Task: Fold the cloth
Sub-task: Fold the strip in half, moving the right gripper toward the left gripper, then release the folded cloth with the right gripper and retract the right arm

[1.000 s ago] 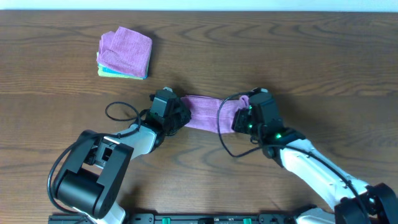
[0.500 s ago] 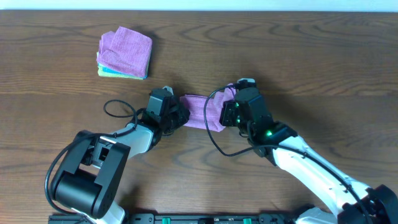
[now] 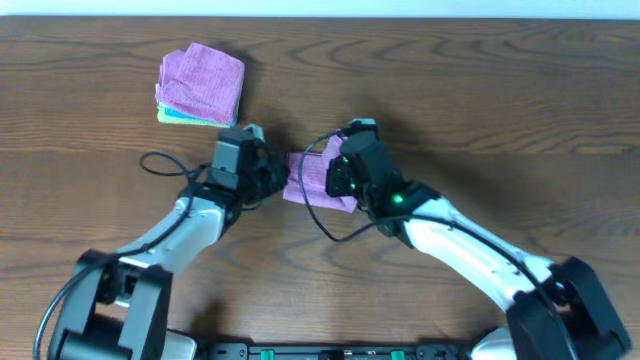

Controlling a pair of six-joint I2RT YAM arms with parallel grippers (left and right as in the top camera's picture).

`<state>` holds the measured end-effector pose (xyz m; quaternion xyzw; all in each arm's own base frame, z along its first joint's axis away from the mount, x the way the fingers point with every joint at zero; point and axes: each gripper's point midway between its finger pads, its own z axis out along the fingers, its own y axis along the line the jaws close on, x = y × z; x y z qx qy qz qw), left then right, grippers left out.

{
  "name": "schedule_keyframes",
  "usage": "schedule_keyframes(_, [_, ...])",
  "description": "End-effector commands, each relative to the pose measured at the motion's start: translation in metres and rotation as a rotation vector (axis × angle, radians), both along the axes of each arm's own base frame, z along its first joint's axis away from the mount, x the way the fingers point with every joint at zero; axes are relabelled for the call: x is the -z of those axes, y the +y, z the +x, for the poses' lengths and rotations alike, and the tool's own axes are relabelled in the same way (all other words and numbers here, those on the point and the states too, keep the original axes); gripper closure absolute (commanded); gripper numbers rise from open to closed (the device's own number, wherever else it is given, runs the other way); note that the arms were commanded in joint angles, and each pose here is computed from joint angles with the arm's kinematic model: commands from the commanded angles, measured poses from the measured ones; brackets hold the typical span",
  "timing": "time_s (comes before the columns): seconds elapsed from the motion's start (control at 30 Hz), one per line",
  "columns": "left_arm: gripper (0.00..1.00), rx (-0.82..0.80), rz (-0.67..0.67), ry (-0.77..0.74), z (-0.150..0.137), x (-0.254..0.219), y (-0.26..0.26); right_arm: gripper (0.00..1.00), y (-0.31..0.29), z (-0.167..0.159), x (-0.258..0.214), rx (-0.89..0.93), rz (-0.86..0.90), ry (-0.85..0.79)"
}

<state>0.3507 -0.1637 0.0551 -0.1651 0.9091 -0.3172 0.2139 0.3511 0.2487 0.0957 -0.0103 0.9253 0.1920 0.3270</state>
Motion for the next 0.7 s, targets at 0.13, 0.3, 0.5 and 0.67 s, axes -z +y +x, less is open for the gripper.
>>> schedule_keyframes(0.13, [0.94, -0.024, 0.056, -0.067, 0.01, -0.021, 0.036, 0.99, 0.021, 0.009, -0.001, -0.024, -0.025, -0.014])
schedule_keyframes(0.3, [0.94, -0.082, 0.058, -0.064, 0.012, -0.027, 0.059, 0.99, 0.028, 0.004, 0.006, -0.043, -0.035, -0.002])
schedule_keyframes(0.5, [0.94, -0.092, 0.059, -0.068, 0.01, -0.033, 0.067, 0.99, 0.033, 0.004, 0.012, -0.044, -0.046, -0.009])
schedule_keyframes(0.67, [0.94, -0.092, 0.057, -0.076, 0.009, -0.037, 0.067, 0.99, 0.037, 0.006, 0.02, -0.044, -0.045, -0.003])
